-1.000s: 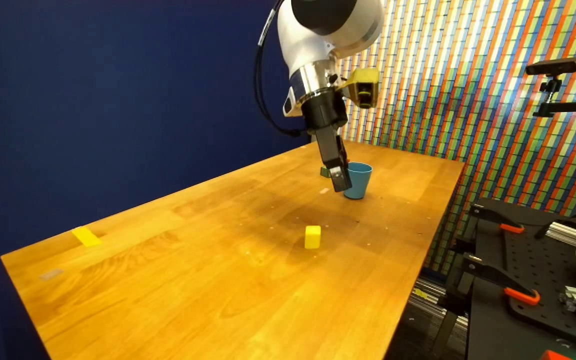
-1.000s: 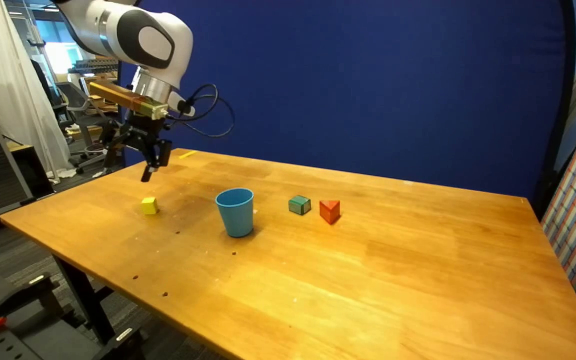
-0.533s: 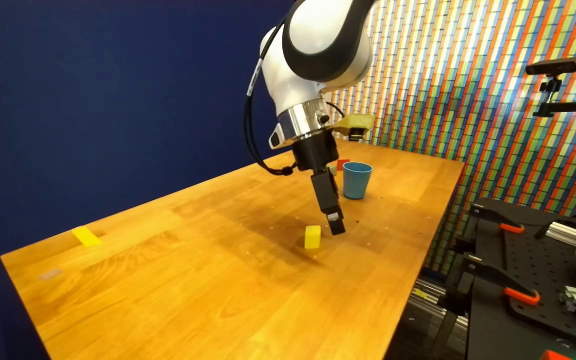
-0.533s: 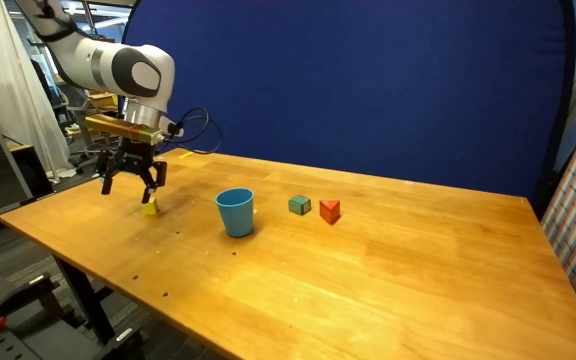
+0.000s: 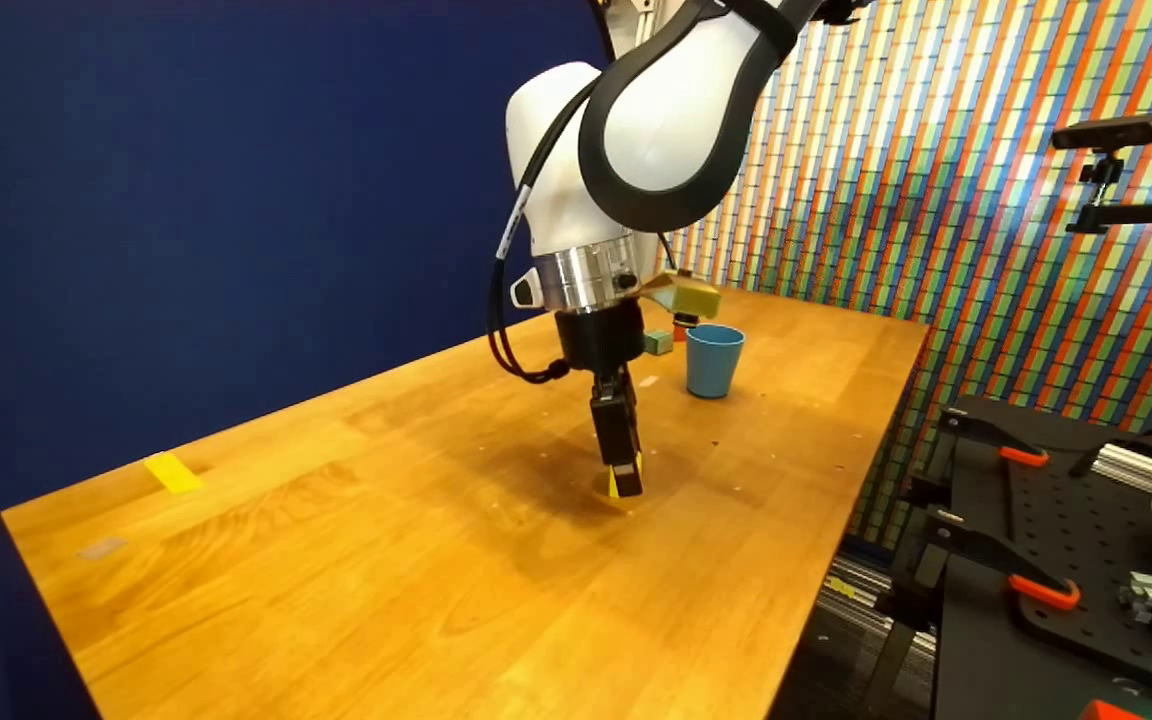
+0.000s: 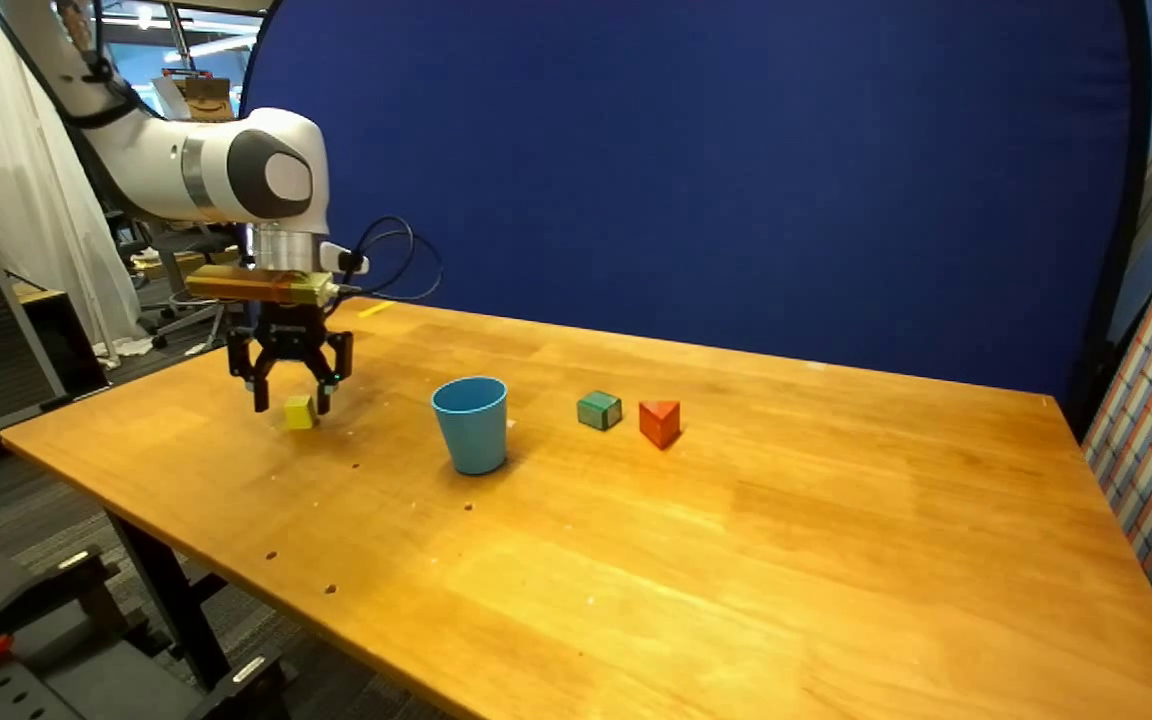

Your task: Put the yellow cube inside the blue cup

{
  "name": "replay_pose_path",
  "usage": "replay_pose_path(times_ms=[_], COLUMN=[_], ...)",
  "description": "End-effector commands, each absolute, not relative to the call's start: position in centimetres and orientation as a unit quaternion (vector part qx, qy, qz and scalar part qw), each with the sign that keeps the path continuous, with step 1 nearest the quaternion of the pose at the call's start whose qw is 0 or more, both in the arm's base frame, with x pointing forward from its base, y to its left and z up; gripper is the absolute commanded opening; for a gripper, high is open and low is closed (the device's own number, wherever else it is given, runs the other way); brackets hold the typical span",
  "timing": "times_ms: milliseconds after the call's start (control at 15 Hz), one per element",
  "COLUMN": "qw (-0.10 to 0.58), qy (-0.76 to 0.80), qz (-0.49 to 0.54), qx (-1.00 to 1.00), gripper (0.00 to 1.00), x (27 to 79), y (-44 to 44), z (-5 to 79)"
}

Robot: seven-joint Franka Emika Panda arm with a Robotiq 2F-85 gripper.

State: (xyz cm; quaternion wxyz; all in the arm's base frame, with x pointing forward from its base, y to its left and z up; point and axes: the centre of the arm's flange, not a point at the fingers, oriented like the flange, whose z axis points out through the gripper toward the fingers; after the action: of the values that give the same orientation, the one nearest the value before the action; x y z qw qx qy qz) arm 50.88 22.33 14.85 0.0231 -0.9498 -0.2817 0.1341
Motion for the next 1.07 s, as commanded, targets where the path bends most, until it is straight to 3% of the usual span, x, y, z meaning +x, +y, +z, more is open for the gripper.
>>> replay_pose_path(times_ms=[0,333,400,733,1000], qw=[0.006,-0.025,-0.032,-0.046,-0.068], qy=[-0.266,-0.175,-0.152,-0.022,0.092], qz=[0.112,0.068,0.059,0.0,-0.011], qx=[-0.957,-0.982,-0.986,-0.999,-0.993], gripper=[0.49,0.11,0.17,0.17,0.17], x=[51.7,54.6,55.4,57.8,57.5], y=[21.8,14.9,12.4,0.8,-5.2], z=[14.6,19.3,20.9,28.4,29.2])
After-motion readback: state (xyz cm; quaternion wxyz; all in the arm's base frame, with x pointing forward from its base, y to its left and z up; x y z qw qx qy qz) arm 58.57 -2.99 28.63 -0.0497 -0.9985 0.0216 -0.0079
